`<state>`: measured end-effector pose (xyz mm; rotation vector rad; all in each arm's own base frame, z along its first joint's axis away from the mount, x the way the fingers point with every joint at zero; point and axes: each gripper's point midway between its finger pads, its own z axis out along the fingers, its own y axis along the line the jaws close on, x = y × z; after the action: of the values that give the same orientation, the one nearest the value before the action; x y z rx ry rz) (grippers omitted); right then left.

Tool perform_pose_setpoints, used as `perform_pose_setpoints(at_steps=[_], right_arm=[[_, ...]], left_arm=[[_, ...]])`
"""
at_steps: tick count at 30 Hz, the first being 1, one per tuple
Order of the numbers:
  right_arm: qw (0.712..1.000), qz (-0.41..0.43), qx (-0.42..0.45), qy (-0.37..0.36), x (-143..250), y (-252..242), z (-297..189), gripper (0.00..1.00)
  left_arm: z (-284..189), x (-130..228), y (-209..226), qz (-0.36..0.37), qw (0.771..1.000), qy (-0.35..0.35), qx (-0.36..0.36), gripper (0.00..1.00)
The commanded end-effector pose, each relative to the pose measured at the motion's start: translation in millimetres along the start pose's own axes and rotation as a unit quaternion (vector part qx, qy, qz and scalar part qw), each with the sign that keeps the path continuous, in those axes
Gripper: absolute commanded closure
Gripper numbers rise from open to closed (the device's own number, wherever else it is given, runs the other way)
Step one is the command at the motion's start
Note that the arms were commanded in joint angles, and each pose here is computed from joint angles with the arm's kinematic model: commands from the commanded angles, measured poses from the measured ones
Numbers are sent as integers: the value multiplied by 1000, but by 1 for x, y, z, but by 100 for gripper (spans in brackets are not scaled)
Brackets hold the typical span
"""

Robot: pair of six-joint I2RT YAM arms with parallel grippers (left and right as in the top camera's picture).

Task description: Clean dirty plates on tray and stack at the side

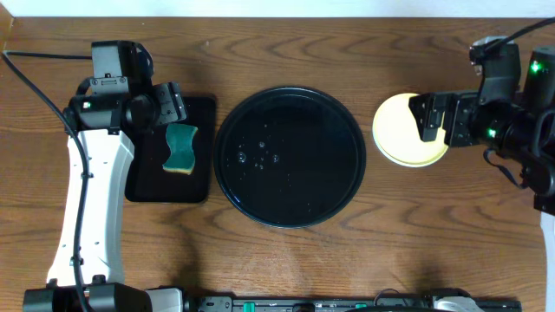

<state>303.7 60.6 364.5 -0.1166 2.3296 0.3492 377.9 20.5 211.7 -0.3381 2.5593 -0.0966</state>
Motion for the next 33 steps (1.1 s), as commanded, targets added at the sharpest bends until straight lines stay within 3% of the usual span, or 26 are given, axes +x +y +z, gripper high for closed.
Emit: perform_pose_setpoints(at_steps=[1,10,17,33], right_arm=[[1000,-13,15,-8,-1,-3,-6,1],[999,-27,9,-25,-10,0,4,1],[984,-99,-8,-147,-16,5,40,1],[948,-116,40,-293,167,-45,96,1]], left_arm=[[1,-1,-1,-6,1000,1,2,22],[1,-1,-1,-7,1000,1,2,21],[1,-1,-1,-7,1000,1,2,21],[1,-1,-1,-6,1000,1,2,21]])
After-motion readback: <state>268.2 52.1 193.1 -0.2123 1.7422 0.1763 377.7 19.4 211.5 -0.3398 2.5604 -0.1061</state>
